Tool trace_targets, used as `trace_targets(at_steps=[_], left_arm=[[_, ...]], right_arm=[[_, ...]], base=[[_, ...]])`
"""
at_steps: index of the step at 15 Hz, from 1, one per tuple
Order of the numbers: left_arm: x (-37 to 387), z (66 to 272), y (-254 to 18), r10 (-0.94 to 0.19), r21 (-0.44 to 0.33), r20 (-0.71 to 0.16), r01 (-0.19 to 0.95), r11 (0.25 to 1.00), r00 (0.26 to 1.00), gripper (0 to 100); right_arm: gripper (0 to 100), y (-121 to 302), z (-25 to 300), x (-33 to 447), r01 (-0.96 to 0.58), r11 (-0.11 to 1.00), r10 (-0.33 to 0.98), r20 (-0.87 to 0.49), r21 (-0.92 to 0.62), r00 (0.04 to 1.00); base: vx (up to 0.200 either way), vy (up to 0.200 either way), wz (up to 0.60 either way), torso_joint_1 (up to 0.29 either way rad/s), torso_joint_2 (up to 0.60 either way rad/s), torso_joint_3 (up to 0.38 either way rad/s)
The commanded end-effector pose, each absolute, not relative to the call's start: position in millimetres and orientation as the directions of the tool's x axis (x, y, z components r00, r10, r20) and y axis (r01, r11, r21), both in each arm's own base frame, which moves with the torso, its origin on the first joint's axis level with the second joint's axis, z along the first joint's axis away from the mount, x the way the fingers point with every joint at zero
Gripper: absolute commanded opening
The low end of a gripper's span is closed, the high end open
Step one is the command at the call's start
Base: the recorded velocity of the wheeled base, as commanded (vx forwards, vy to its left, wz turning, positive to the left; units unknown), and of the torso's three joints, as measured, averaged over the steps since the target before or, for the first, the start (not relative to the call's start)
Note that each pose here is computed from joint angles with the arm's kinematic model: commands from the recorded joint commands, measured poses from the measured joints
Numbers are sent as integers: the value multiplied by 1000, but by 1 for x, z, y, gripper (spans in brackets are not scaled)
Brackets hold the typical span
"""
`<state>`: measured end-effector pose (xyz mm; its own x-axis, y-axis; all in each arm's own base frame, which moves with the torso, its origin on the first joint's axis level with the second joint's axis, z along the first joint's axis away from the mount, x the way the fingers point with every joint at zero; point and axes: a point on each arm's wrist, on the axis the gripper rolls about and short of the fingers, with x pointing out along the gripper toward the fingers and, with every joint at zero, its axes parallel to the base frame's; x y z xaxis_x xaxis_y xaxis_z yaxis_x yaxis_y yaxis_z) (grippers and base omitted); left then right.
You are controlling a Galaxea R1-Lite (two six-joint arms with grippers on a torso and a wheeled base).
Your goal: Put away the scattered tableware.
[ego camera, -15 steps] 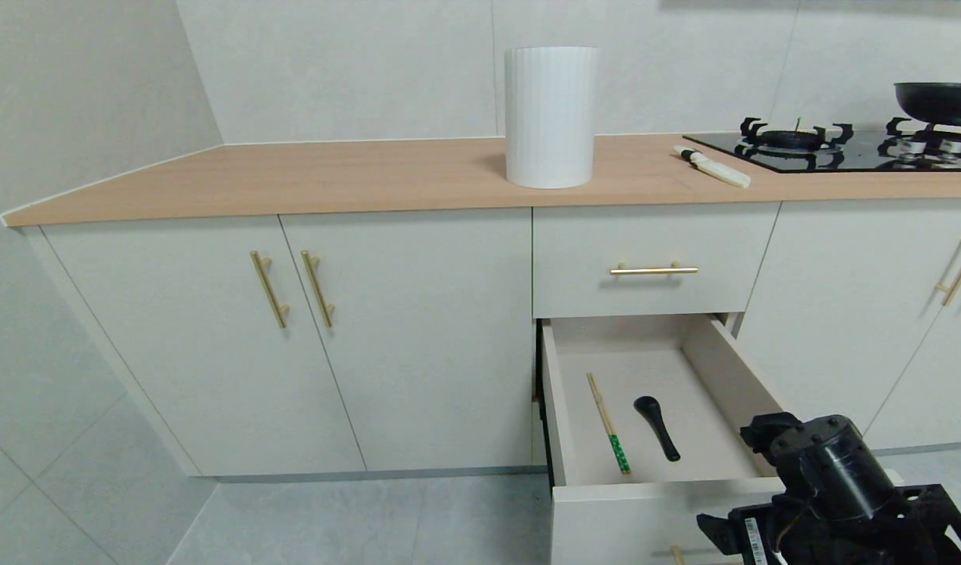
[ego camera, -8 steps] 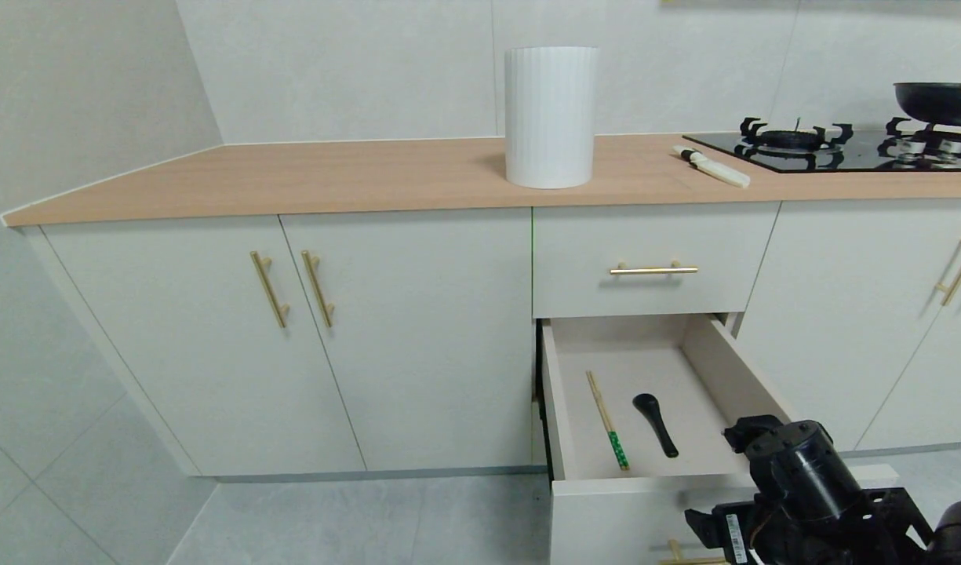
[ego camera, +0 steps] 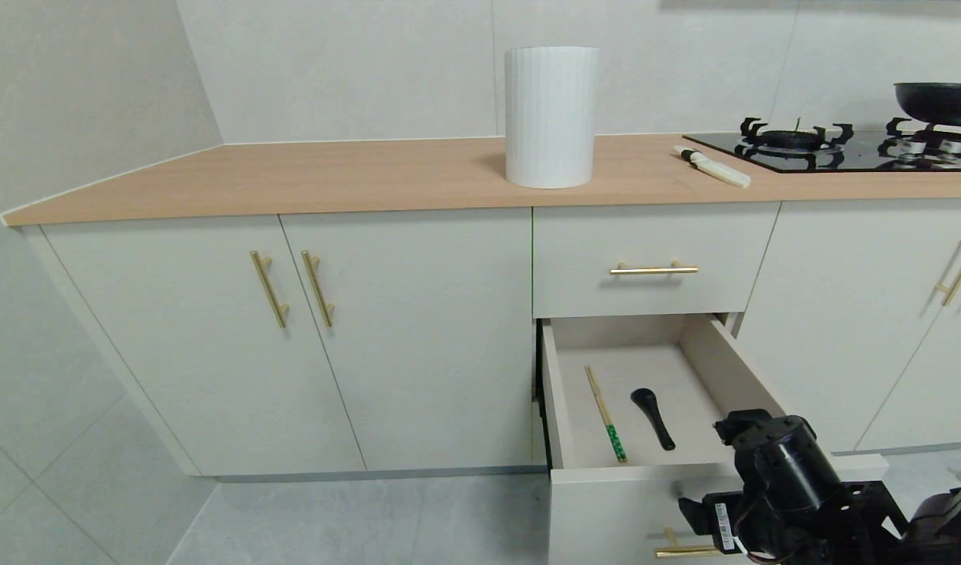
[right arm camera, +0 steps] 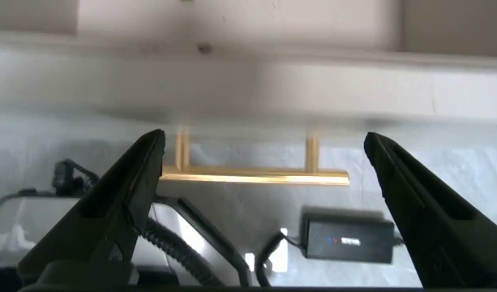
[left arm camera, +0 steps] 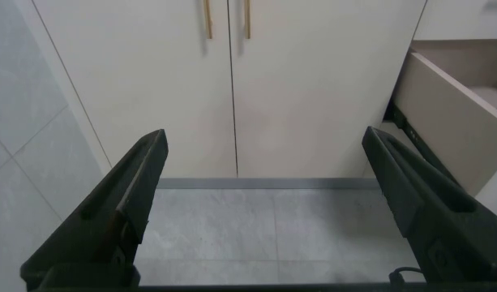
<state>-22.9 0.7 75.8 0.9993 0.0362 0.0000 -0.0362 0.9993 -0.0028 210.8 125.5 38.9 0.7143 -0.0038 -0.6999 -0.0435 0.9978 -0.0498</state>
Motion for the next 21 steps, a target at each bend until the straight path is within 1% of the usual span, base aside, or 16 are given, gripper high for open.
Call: trace_targets(at_steps=[1, 7, 11, 16, 18, 21], left_arm=[[-23, 76, 1, 37, -3, -2, -37, 999, 999, 100], [-23, 76, 1, 38, -3, -2, -38, 999, 999, 100], [-23, 75, 1, 35, -3, -3, -35, 999, 999, 100], [-23, 76, 1, 35, -3, -2, -35, 999, 999, 100], [-23, 76, 1, 37, -3, -2, -37, 999, 999, 100], [-23, 76, 1, 37, -3, -2, -37, 999, 999, 100]], right_arm=[[100, 128, 43, 221, -36, 999, 1, -680, -37, 733], [100, 126, 44, 252, -8, 999, -21, -657, -41, 753], [100, 124, 38, 280, 13, 999, -40, -649, -46, 760], [100, 118, 37, 314, 18, 999, -34, -625, -32, 780], [100, 112, 36, 337, -14, 999, -8, -611, -32, 792], [100, 110, 34, 360, -3, 1000, -9, -586, -19, 810]], base=[[0, 0, 0, 0, 0, 0], [0, 0, 0, 0, 0, 0], [0, 0, 0, 0, 0, 0], [0, 0, 0, 0, 0, 0], [0, 0, 0, 0, 0, 0], [0, 0, 0, 0, 0, 0]])
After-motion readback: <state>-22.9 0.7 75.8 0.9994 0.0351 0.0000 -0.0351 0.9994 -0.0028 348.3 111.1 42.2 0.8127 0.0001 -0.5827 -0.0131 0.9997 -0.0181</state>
